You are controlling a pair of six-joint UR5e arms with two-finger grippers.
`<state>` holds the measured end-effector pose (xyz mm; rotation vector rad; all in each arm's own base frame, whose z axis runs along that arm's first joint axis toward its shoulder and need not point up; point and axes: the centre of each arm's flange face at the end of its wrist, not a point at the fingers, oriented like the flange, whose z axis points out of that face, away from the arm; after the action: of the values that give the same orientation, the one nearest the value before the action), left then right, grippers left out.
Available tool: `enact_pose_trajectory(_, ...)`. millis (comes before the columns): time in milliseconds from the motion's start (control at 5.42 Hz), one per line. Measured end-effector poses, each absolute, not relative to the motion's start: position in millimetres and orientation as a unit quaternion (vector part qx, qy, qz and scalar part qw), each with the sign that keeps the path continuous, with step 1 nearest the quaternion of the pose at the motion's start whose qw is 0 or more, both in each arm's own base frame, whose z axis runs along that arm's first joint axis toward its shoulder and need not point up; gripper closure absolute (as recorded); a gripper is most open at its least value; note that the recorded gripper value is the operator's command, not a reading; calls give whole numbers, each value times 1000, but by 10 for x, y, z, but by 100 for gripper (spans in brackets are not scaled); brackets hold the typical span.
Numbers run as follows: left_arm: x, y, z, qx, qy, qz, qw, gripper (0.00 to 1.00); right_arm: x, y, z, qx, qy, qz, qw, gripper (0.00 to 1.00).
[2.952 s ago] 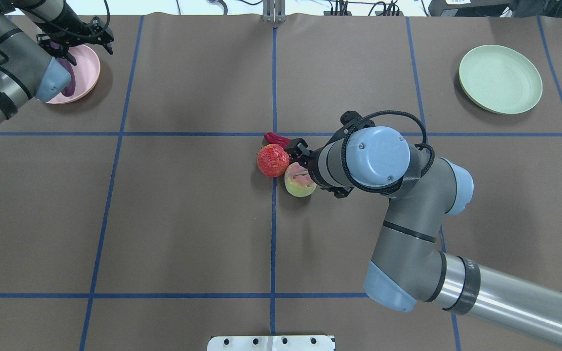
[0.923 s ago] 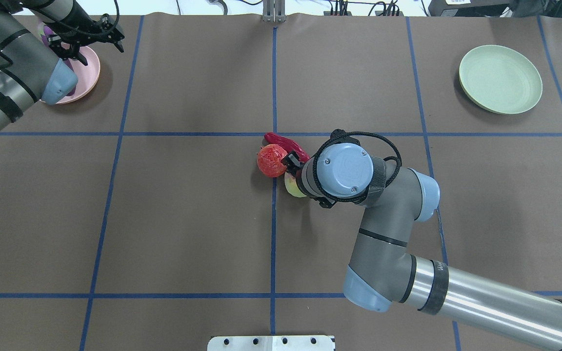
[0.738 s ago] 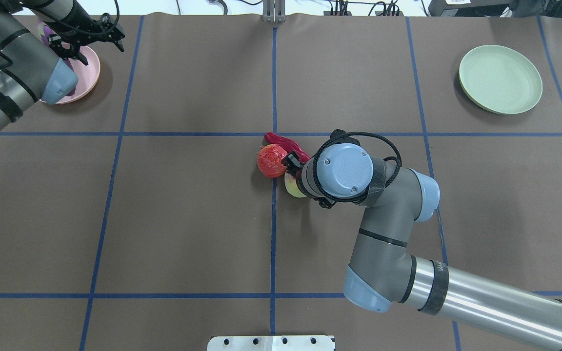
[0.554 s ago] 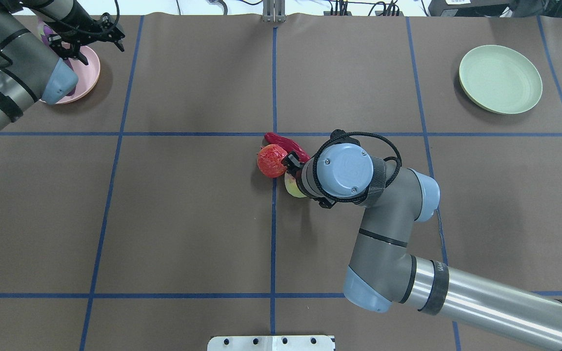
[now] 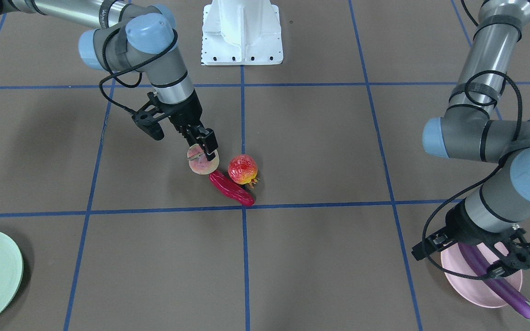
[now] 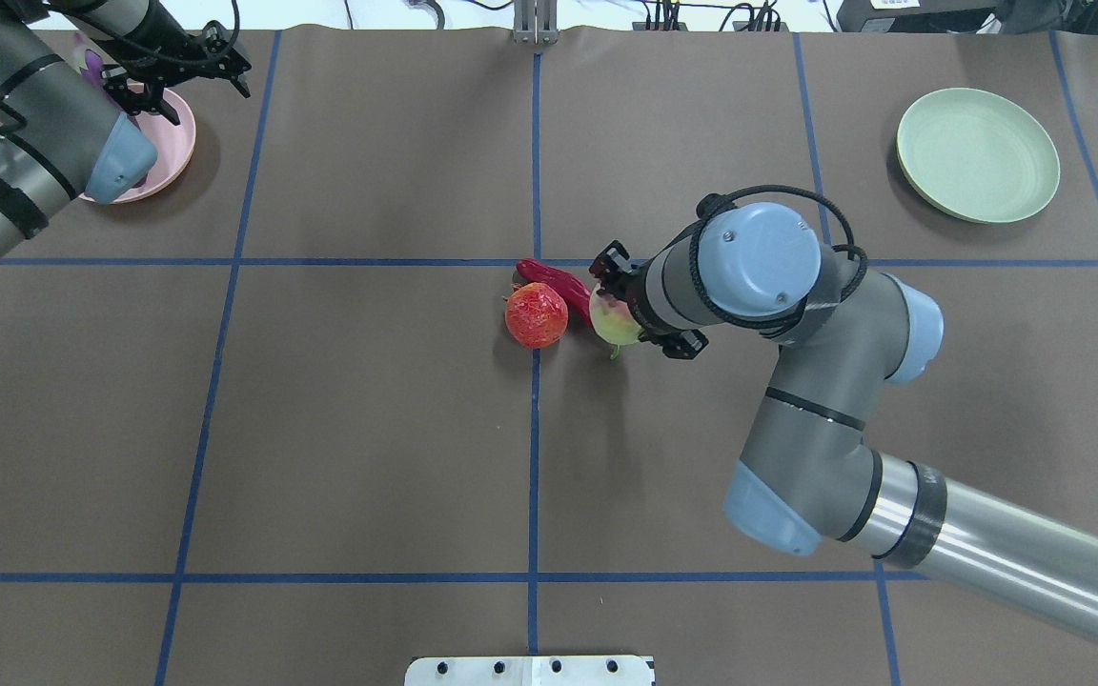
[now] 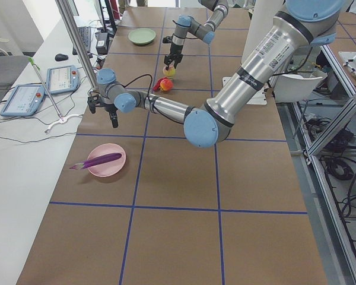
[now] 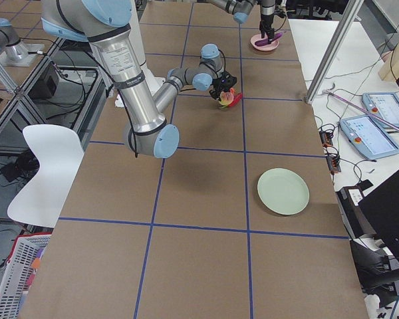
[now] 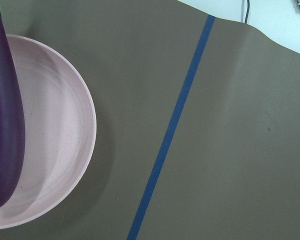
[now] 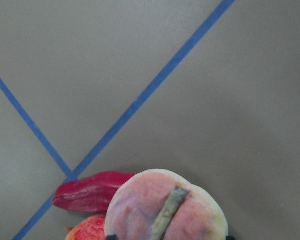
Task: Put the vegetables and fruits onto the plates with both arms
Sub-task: 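Carry the peach onto the green plate while the left gripper nears the chili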
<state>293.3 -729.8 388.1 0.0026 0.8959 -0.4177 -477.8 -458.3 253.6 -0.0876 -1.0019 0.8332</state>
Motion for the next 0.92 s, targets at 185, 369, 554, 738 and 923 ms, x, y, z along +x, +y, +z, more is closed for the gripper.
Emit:
enact_pose_trajectory(185, 2965, -7292, 3842, -1, 432, -204, 879, 0, -4411, -4872, 2713, -17, -443, 385, 809, 100)
enact_pose_trajectory(369, 3080, -7242, 3784, -6, 435, -205, 877, 0, -4023, -5227, 2924, 12, -405, 381, 831, 100)
enact_pose_trajectory(554, 3269, -7146, 3697, -13, 440, -205, 874, 0, -3645, -5617, 3202, 36, -364, 377, 851, 100)
enact_pose_trajectory(738, 3488, -7044, 3574, -21, 445, -206, 871, 0, -3264, -6004, 3544, 53, -325, 375, 866, 100)
enact_pose_trajectory(923, 3708, -6962, 3409, -29, 451, -208, 867, 0, -2911, -6302, 3863, 62, -293, 373, 878, 100)
